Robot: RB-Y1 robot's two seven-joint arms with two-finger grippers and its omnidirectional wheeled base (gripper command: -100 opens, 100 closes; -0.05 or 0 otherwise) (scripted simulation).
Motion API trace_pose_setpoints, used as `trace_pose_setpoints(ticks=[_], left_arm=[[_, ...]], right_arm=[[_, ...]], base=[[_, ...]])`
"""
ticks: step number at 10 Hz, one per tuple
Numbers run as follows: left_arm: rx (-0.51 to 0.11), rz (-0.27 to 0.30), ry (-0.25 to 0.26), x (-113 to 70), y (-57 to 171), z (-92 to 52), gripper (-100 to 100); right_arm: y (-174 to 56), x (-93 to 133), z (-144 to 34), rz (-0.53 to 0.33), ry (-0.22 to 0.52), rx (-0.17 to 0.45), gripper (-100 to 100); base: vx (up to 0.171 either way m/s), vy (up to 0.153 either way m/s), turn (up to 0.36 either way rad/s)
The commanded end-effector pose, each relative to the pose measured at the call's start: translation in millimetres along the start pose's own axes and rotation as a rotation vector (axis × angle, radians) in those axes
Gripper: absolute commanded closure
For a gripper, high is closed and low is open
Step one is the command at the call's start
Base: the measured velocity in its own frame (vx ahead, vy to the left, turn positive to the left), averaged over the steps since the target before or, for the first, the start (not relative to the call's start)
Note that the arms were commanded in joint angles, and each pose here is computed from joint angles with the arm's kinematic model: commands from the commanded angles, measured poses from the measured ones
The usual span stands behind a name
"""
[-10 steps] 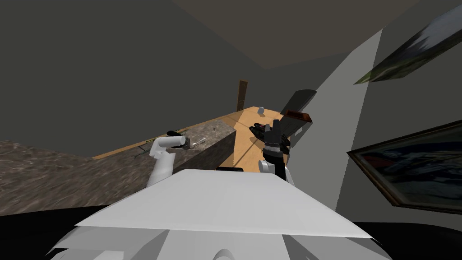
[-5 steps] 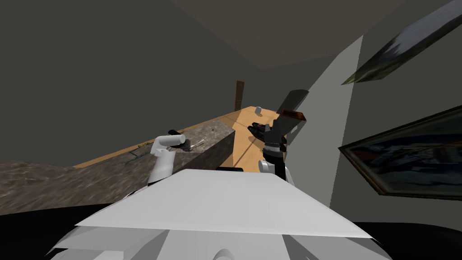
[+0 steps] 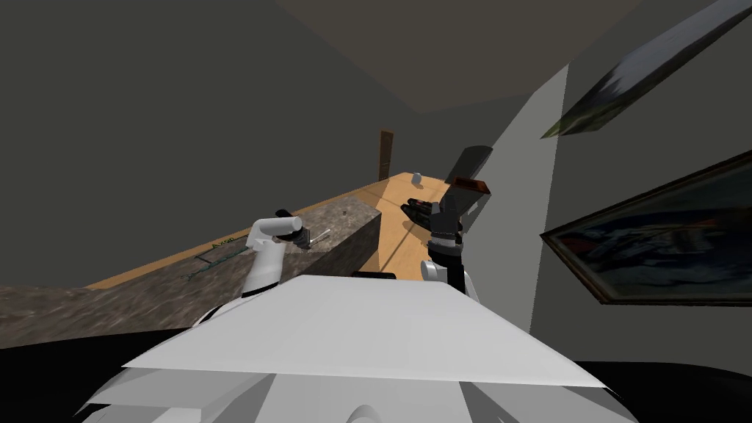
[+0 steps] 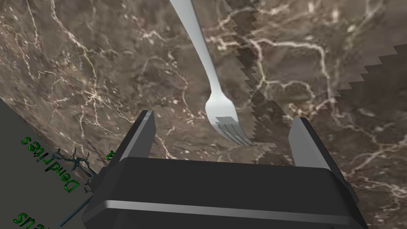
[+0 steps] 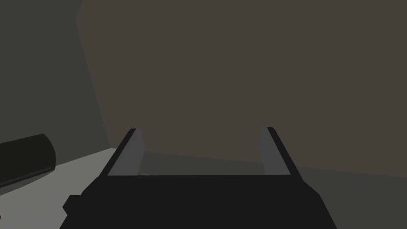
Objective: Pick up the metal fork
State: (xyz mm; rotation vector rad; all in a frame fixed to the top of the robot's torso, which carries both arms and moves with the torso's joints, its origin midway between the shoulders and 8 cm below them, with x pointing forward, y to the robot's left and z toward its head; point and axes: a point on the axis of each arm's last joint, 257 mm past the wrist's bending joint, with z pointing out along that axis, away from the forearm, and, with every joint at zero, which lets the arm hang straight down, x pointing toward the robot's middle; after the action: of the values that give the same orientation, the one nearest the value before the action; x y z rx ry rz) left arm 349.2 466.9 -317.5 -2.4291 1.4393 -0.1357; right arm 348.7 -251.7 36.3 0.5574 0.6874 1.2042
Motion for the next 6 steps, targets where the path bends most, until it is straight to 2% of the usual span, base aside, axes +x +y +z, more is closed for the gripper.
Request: trace_pose_setpoints(ticks=[1, 4, 5, 6], left_arm=[[-0.05, -0.009, 0.0, -1.1, 8.2, 0.0, -100], [-0.107, -0.019, 0.0, -1.5, 17.7, -1.4, -100], [-0.094, -0.017, 0.001, -1.8, 14.8, -0.8, -100], [-0.098, -0.018, 0.0, -1.9, 15.8, -1.0, 0]], right_arm=[[0.0, 0.0, 0.0, 0.0, 0.0, 0.0, 0], [0.0, 0.0, 0.0, 0.0, 0.0, 0.0, 0], [0.0, 0.0, 0.0, 0.0, 0.0, 0.0, 0], [0.0, 0.0, 0.0, 0.0, 0.0, 0.0, 0]], base=[[0.018, 0.034, -0.101], [-0.007, 0.017, -0.052], [-0.005, 0.005, -0.012], [0.0, 0.0, 0.0]])
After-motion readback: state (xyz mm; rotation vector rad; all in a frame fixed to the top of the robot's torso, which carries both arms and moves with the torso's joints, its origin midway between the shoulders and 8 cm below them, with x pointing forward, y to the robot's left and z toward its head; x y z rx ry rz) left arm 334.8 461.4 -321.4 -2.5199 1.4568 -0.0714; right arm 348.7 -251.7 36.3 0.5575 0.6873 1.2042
